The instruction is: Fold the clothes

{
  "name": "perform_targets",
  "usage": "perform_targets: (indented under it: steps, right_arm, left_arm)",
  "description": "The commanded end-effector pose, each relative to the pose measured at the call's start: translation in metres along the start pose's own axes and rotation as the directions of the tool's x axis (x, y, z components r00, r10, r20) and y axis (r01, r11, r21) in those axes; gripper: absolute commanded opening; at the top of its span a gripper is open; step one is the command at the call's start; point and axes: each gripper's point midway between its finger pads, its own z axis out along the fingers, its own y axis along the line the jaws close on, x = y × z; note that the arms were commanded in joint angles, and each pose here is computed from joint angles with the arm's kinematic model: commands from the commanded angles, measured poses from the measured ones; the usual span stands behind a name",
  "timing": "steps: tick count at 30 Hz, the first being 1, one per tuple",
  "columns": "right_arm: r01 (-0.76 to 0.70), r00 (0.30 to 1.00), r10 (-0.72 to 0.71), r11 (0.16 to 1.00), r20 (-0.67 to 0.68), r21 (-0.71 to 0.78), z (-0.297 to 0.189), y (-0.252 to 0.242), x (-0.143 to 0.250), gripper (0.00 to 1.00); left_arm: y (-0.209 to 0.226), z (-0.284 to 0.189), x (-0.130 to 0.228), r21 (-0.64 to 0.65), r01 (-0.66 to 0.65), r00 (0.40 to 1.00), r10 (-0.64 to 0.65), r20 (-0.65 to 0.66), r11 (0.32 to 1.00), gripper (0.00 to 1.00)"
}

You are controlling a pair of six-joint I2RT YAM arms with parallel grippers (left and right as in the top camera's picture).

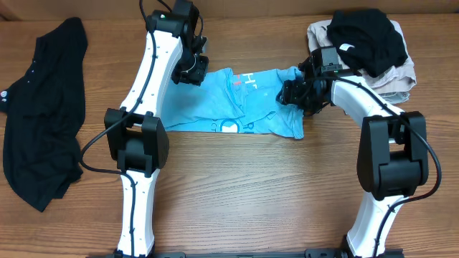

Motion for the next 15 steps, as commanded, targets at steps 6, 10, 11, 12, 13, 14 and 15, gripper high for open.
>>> perform_targets:
  steps: [6,10,11,12,13,14,15]
  right_arm:
    - [-0.139,0.986,0.133,0.988,-0.098,-0.065,0.024,0.01,0.02,0.59]
    - [-0.128,0.99,0.122,0.989,-0.076,-0.075,0.025,0.012,0.015,0.49]
    - [-0.125,0.99,0.12,0.989,-0.068,-0.075,0.025,0.011,0.013,0.45]
    - [-0.124,0.991,0.12,0.99,-0.059,-0.07,0.024,0.01,0.011,0.42]
    - [-0.123,0.991,0.119,0.99,-0.056,-0.07,0.024,0.009,0.01,0.39]
    - [-0.124,0.991,0.12,0.99,-0.053,-0.069,0.024,0.008,0.009,0.34]
    - [-0.126,0.991,0.122,0.99,-0.051,-0.069,0.024,0.007,0.008,0.28]
  left_arm:
    - [0.001,-0.013,-0.001,0.011,-0.002,1.0,0.002,0.02,1.0,0.33]
    - [0.0,-0.013,0.002,0.01,0.001,1.0,-0.001,0.008,1.0,0.33]
    - [0.0,-0.013,0.003,0.01,0.001,1.0,-0.002,0.004,1.0,0.33]
    - [0.001,-0.013,0.004,0.01,0.002,1.0,-0.002,0.0,1.0,0.33]
    - [0.001,-0.013,0.005,0.009,0.003,1.0,-0.003,-0.002,1.0,0.33]
    - [0.001,-0.013,0.005,0.009,0.003,1.0,-0.003,-0.004,1.0,0.32]
    - [0.001,-0.013,0.006,0.009,0.003,1.0,-0.003,-0.005,1.0,0.32]
